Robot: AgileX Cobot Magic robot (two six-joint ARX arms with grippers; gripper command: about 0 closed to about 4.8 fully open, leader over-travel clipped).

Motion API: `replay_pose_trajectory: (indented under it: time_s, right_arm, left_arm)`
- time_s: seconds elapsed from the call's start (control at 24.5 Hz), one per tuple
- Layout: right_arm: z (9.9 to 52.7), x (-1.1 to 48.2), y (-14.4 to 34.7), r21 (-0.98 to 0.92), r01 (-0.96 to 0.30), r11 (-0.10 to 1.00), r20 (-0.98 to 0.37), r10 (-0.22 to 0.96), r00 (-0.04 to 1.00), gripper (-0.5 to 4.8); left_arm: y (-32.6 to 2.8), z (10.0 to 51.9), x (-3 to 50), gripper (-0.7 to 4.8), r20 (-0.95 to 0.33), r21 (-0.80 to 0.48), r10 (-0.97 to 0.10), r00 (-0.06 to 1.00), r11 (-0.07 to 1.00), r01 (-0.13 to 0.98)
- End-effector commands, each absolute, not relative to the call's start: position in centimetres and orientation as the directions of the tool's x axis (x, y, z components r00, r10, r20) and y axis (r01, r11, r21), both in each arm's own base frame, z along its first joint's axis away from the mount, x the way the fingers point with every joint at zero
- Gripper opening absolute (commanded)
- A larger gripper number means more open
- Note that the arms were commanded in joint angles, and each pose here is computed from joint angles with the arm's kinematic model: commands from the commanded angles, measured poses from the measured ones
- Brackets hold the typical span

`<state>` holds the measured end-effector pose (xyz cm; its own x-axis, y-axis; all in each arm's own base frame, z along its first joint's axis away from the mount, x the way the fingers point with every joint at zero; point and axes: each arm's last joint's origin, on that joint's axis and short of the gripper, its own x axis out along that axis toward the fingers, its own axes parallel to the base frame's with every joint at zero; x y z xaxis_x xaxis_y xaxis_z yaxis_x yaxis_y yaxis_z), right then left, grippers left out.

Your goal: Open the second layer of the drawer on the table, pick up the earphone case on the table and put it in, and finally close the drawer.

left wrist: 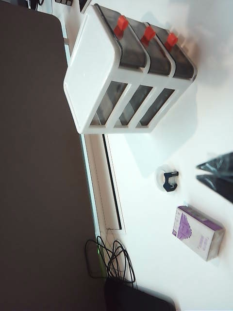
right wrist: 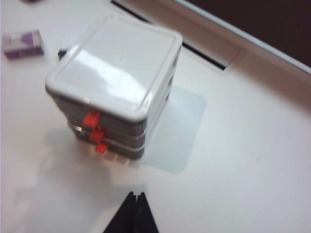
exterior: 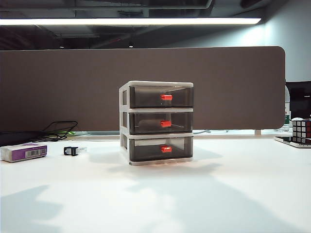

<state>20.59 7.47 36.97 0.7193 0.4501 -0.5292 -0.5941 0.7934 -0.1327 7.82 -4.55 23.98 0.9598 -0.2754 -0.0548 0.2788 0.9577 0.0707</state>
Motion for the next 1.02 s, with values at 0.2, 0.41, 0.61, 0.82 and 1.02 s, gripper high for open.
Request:
replay_pose_trajectory:
  time_s: [0.2,0.41,0.61,0.82,1.02]
  right_arm:
    - [36.8,17.3,6.3,-0.139,-0.582,0.801,-0.536,0.433,0.725,-0.01]
    - [36.3,14.3,5.2,-0.107,-0.525,0.844,-0.423,0.439,0.793,-0.01]
    - [35.5,11.6,4.3,-0.052,-0.478,0.877,-0.324,0.438,0.839,-0.01]
    - [33.8,9.6,3.6,-0.027,-0.463,0.886,-0.244,0.443,0.863,-0.01]
    - [31.8,8.9,2.8,-0.046,-0.291,0.956,-0.201,0.277,0.940,-0.01]
  left_arm:
    - [-4.7,24.3,7.8,-0.06,-0.032,0.054,-0.315,0.948,0.947,0.317]
    - [-4.7,24.3,7.8,-0.06,-0.031,0.053,-0.328,0.944,0.943,0.330]
    - [-4.7,24.2,7.8,-0.06,-0.030,0.062,-0.327,0.944,0.942,0.329]
    - [-5.2,22.2,8.4,-0.06,0.009,0.049,-0.324,0.946,0.945,0.324]
    - [-5.5,19.5,9.0,-0.06,0.037,0.061,-0.304,0.952,0.952,0.301]
